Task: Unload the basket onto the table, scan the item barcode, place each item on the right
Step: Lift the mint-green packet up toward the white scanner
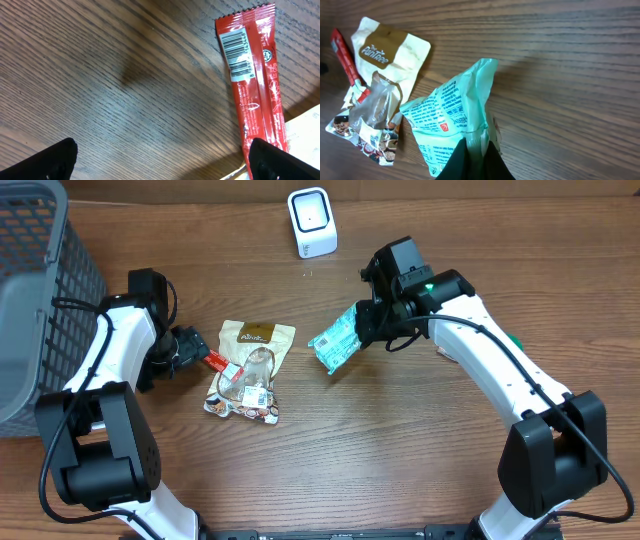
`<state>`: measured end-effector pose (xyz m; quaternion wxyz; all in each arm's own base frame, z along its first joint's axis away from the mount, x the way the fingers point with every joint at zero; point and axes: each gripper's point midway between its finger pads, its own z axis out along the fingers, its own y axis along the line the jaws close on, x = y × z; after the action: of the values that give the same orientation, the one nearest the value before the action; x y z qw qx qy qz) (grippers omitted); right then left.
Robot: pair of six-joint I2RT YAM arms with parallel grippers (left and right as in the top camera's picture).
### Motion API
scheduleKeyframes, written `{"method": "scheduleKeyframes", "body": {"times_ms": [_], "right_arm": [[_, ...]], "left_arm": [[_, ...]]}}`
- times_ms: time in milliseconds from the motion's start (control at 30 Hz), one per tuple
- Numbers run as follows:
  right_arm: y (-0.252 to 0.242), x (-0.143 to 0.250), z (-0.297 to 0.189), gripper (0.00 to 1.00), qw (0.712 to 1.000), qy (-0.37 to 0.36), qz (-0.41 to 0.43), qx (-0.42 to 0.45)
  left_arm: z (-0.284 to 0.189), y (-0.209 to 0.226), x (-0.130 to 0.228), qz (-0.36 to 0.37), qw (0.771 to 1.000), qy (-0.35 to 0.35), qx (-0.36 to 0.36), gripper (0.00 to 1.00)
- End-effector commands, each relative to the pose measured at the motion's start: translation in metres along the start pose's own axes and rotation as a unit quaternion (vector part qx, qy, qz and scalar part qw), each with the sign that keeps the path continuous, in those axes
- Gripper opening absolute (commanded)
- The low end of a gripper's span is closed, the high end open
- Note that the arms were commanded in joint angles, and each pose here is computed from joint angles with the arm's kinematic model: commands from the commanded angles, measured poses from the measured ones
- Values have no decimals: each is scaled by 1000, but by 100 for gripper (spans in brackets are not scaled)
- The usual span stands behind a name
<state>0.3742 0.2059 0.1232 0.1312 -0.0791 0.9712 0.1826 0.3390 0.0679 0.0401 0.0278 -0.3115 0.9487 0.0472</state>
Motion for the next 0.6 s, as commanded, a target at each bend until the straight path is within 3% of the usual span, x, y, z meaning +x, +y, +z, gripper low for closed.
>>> {"method": "scheduleKeyframes", "body": {"times_ms": [0,367,567], "right_arm": [[2,-8,-9,4,1000,-15,-3,-2],[12,-31,-18,3,998,-57,-15,-25],[40,-80,-69,3,988,-137,-48,-46]], "left_arm": [[-5,4,-9,1,1000,-14,-4,100],[-5,4,-9,1,1000,-14,-4,100],[-5,4,-9,1,1000,-14,-4,100]]}}
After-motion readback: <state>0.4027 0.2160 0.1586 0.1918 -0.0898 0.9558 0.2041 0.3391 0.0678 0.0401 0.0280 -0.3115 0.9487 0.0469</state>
